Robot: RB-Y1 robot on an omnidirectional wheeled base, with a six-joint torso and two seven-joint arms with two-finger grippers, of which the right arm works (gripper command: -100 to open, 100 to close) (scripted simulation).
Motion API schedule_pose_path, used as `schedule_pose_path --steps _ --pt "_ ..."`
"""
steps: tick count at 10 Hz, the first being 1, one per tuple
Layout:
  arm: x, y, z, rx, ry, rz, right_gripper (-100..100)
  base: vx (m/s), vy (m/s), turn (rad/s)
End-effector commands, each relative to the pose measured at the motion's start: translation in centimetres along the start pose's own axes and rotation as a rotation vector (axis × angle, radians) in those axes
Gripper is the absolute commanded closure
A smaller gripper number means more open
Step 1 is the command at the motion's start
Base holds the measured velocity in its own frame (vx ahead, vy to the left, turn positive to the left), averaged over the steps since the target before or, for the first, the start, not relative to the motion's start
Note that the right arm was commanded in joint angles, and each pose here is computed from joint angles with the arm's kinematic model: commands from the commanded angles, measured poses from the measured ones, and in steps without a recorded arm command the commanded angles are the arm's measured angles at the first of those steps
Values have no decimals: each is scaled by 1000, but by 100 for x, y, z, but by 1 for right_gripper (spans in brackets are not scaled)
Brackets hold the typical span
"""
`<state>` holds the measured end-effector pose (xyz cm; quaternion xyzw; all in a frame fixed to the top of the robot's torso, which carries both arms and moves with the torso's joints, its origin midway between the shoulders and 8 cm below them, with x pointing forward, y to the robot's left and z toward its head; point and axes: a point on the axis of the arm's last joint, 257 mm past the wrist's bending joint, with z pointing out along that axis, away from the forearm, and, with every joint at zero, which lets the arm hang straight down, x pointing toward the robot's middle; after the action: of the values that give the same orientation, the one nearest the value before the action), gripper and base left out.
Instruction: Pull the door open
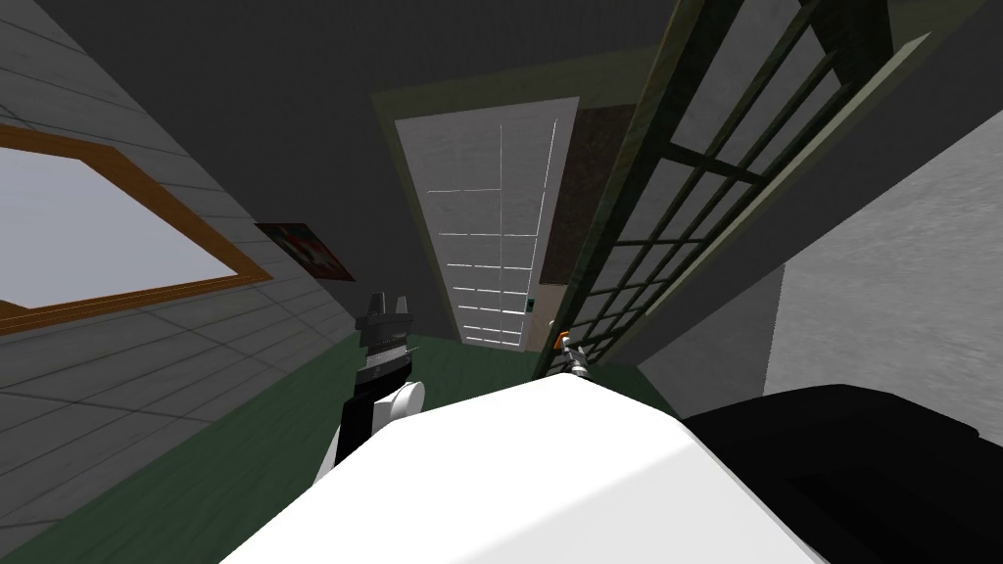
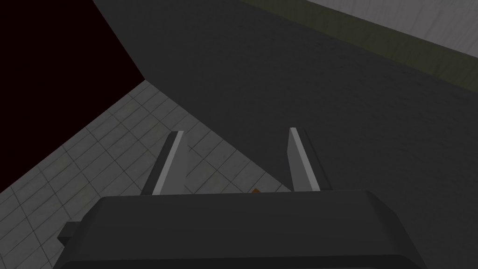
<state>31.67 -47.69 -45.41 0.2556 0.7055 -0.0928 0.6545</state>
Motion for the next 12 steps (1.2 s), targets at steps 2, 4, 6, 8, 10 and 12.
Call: schedule_pose_path --steps 2,4,6,8,10,12 --pt "-108 -252 12 47 -1 -18 100 8 2 -8" --pt "-136 -251 25 45 -8 -21 100 -5 4 8" --pt "25 -75 64 38 14 25 100 -9 23 -25" --pt "25 -75 64 38 14 25 100 -21 30 -4" --pt "64 -140 74 67 29 45 100 -24 4 -29" --pt "104 -202 81 96 44 65 100 -20 1 -50"
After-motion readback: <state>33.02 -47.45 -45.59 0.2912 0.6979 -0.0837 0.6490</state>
